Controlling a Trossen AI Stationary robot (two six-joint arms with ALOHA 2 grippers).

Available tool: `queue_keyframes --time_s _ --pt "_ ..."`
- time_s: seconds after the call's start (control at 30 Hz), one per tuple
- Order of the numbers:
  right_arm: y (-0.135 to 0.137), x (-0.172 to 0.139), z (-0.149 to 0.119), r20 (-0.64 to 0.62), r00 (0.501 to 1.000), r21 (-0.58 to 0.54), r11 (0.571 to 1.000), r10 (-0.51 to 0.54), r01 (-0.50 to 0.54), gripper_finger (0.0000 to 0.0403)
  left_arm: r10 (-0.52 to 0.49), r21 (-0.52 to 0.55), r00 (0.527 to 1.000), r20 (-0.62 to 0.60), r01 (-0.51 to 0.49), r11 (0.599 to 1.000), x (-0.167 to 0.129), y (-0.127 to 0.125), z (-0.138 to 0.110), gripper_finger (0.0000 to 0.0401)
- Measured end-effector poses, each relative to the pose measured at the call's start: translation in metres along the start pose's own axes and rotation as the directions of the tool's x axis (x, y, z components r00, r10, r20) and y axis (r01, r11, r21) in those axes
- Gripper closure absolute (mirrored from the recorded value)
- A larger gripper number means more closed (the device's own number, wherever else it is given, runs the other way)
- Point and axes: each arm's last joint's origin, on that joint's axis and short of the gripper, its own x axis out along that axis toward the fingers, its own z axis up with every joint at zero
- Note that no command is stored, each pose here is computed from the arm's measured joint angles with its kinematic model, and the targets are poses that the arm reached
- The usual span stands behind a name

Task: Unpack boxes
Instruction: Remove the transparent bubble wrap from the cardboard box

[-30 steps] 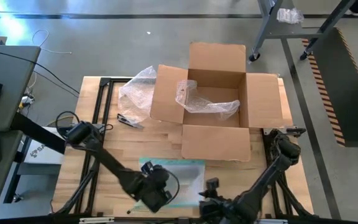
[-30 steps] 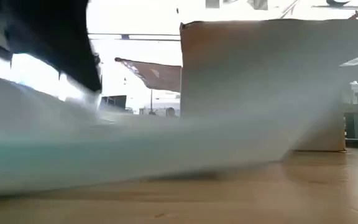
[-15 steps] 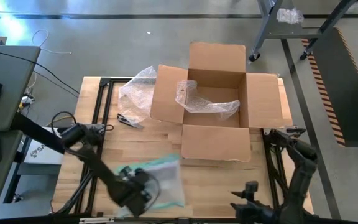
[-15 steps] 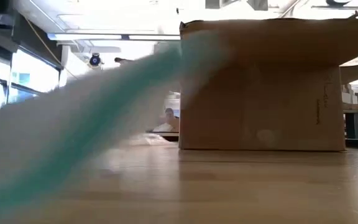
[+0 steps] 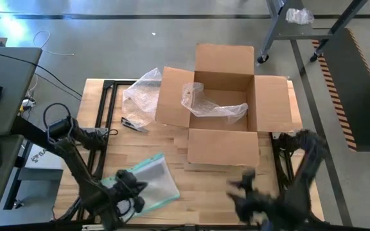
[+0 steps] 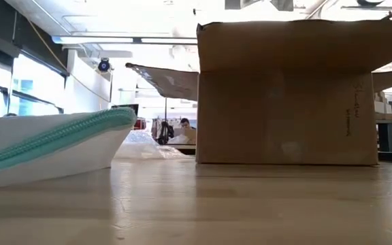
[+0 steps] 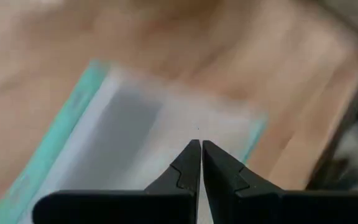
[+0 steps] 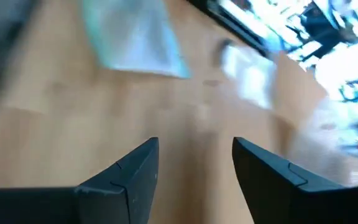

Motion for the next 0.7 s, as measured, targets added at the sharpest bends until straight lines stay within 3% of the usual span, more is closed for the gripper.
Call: queue_keyframes --time_s 0.1,0.23,0.3,0.37,0.5,0.63,0.7 --pt "-0.065 0.02 0.004 -0.081 0.996 -0.01 0.999 -0.045 0.045 0.0215 -0.057 0.032 0.988 0.144 0.053 0.998 0.012 -0.012 0.011 0.0401" --pt "-0.155 0.052 -0.014 -0.196 0.975 -0.022 0.994 -0.107 0.105 0.0215 -0.078 0.123 0.987 0.141 0.061 0.991 0.031 -0.027 0.023 0.0401" --pt "-0.191 0.072 -0.033 -0.278 0.957 -0.006 0.997 -0.079 0.08 0.0214 -0.096 0.172 0.988 0.12 0.075 0.982 0.038 -0.033 0.029 0.0401" --pt "-0.218 0.094 -0.058 -0.357 0.934 0.026 1.0 0.02 -0.011 0.0209 -0.111 0.213 0.989 0.101 0.087 0.973 0.043 -0.036 0.032 0.0401" --pt "-0.251 0.138 -0.113 -0.443 0.874 0.143 0.978 0.199 -0.15 0.0176 -0.124 0.283 0.988 0.094 0.093 0.955 0.046 -0.039 0.036 0.0401" --pt "-0.26 0.185 -0.16 -0.503 0.837 0.147 0.976 0.216 -0.163 0.0131 -0.125 0.332 0.988 0.089 0.088 0.939 0.046 -0.039 0.036 0.0401" --pt "-0.256 0.207 -0.178 -0.493 0.828 0.151 0.964 0.267 -0.221 0.0123 -0.125 0.348 0.988 0.096 0.084 0.934 0.046 -0.039 0.036 0.0401"
